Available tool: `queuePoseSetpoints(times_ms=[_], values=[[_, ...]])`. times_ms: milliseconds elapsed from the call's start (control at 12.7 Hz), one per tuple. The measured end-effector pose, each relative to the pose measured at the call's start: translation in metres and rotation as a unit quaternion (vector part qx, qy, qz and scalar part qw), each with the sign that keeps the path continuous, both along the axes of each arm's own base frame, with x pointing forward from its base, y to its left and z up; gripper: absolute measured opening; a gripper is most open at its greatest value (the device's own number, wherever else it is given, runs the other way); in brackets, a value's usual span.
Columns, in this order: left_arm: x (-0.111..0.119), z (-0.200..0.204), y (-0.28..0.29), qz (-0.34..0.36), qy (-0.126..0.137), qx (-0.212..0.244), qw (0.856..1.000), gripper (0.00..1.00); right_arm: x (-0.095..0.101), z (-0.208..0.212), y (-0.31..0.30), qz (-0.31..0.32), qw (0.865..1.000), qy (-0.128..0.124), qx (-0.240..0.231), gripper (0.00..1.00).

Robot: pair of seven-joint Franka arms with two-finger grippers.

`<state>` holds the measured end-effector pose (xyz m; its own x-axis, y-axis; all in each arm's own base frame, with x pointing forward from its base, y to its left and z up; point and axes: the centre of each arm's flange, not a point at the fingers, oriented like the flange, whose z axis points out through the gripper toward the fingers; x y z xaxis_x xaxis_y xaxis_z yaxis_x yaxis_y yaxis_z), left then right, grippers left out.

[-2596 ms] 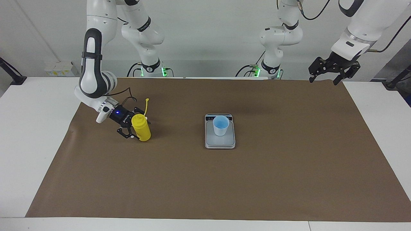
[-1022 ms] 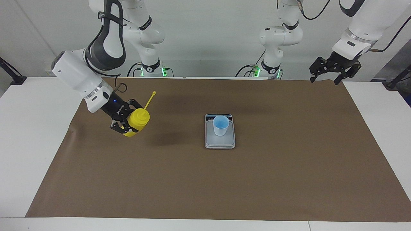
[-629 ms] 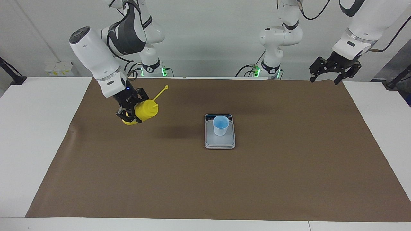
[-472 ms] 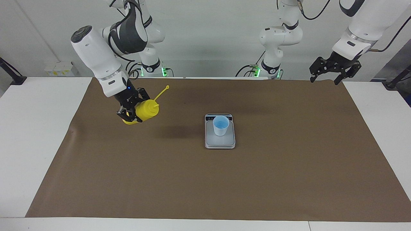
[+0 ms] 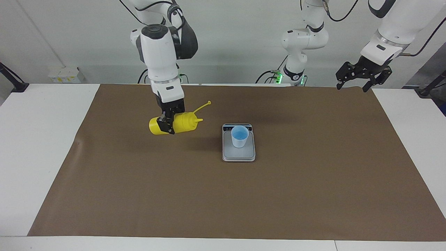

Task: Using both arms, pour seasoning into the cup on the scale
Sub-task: 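Lift the yellow bottle with the right gripper over the cup, then tilt the bottle with the right gripper to pour into the cup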

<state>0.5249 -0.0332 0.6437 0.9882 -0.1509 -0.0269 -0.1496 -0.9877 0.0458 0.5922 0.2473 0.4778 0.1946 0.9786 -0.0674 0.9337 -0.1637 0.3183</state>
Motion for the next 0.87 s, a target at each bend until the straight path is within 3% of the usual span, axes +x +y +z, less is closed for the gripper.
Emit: queuePoseSetpoints(times_ms=[315,551,865], values=[[0.000,0.000,0.000,0.000,0.000,0.000,1.000,1.00,-0.007,-0.025,0.046,0.080,0.993,-0.030,-0.082,0.46],[0.000,0.000,0.000,0.000,0.000,0.000,1.000,1.00,-0.011,-0.039,0.066,0.115,0.986,-0.039,-0.116,0.46],[0.000,0.000,0.000,0.000,0.000,0.000,1.000,1.00,-0.021,-0.063,0.108,0.185,0.961,-0.065,-0.197,0.46]])
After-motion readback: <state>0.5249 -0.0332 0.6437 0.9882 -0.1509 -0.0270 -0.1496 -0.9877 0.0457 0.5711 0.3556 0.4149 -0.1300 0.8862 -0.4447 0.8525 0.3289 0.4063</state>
